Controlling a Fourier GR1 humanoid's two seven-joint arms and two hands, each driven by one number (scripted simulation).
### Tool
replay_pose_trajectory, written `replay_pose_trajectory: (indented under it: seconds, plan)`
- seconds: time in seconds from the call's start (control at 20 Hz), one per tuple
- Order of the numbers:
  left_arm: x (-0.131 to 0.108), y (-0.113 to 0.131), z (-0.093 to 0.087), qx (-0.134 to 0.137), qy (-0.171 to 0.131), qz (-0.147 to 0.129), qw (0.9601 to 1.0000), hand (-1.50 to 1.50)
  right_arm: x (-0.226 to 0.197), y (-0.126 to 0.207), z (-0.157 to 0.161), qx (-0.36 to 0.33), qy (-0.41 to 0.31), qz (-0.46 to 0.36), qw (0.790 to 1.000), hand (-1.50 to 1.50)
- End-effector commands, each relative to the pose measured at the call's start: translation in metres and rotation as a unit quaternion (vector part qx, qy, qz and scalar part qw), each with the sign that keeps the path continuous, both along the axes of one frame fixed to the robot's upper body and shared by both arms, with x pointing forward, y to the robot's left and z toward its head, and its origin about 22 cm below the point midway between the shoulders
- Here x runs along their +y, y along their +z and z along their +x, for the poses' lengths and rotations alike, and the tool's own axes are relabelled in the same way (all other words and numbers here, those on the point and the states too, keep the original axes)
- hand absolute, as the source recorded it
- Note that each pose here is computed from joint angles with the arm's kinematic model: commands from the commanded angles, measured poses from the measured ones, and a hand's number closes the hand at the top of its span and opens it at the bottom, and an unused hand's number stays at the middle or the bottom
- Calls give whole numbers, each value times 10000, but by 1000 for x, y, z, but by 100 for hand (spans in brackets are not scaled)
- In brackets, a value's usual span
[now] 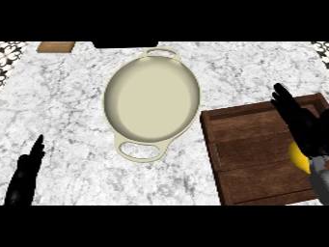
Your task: Pick the lemon from the tray and place it in the pot
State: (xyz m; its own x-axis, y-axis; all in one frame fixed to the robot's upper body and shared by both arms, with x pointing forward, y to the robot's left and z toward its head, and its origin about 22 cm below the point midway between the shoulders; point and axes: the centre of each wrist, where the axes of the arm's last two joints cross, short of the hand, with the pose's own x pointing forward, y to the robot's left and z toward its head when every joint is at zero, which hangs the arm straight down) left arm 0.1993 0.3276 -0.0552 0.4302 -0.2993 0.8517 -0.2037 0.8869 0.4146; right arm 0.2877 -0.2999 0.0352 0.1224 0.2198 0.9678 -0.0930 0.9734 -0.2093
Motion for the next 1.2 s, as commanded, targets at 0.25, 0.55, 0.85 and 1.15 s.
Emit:
replay_pose_trajectory:
  seconds: [0.25, 0.55, 0.85, 1.15]
  plan:
    - [-97, 48, 38, -918, -2016, -2136, 9515, 0, -111, 45, -8, -1168, -1289, -1621, 9713, -150]
    - [-111, 64, 36, -737, -2526, -2627, 9283, 0, -157, -26, -61, 806, -2542, -3929, 8801, -150]
    - [-108, 79, 43, -584, -2400, -2637, 9324, 0, -110, 12, -48, 1189, -1712, -4610, 8626, -150]
    - [-111, 74, 34, -527, -2456, -2649, 9310, 0, -66, 95, -45, 1525, -1667, -4601, 8587, -150]
